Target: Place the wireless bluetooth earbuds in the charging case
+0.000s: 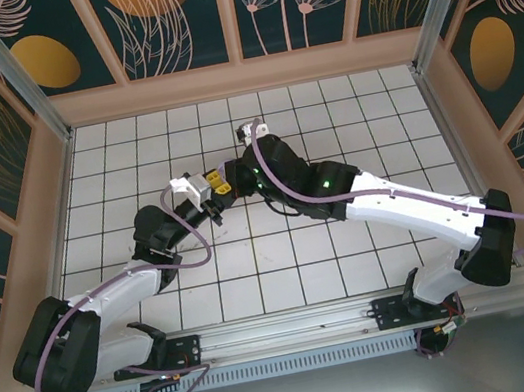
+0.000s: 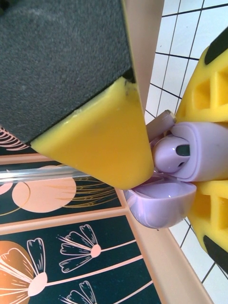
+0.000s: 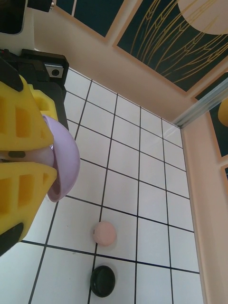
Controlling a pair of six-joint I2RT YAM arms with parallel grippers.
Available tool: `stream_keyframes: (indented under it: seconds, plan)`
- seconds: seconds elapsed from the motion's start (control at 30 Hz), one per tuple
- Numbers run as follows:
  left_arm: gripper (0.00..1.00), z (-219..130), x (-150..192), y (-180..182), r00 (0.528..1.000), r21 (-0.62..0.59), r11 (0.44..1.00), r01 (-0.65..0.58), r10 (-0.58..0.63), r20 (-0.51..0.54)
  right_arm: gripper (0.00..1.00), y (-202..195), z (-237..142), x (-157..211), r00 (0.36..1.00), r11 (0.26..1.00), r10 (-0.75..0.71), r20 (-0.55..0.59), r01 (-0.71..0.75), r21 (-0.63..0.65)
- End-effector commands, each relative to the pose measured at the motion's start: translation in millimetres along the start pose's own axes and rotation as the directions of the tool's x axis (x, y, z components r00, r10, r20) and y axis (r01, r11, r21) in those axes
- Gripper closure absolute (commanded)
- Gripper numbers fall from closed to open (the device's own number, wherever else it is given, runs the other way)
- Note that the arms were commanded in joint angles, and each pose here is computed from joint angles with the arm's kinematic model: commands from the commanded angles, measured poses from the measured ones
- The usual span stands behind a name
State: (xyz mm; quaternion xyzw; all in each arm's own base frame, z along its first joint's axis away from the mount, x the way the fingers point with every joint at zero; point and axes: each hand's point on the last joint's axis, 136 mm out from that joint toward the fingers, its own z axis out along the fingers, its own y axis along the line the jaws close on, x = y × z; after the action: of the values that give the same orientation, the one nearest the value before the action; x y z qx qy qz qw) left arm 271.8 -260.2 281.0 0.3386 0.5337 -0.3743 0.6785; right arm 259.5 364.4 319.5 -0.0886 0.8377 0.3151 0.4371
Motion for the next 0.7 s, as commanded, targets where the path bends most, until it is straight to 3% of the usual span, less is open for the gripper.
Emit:
stream_keyframes:
  seconds: [0.0, 0.4, 0.67]
  plan:
    - [1.0, -1, -39, -17, 0.987, 0.058, 0.993, -0.103, 0.095, 0.128, 0.9, 8, -21, -13, 0.999, 0.999, -0.043, 0.013, 0.043, -0.024]
    - [1.0, 0, -35, -22, 0.97, 0.08, 0.97, -0.23, 0.222, 0.099, 0.89, 13, -76, -51, 0.979, 0.99, -0.034, 0.203, 0.062, -0.131]
    - [1.0, 3, -37, -21, 0.97, 0.085, 0.969, -0.231, 0.223, 0.097, 0.89, 23, -67, -37, 0.981, 0.977, -0.072, 0.179, 0.106, -0.186]
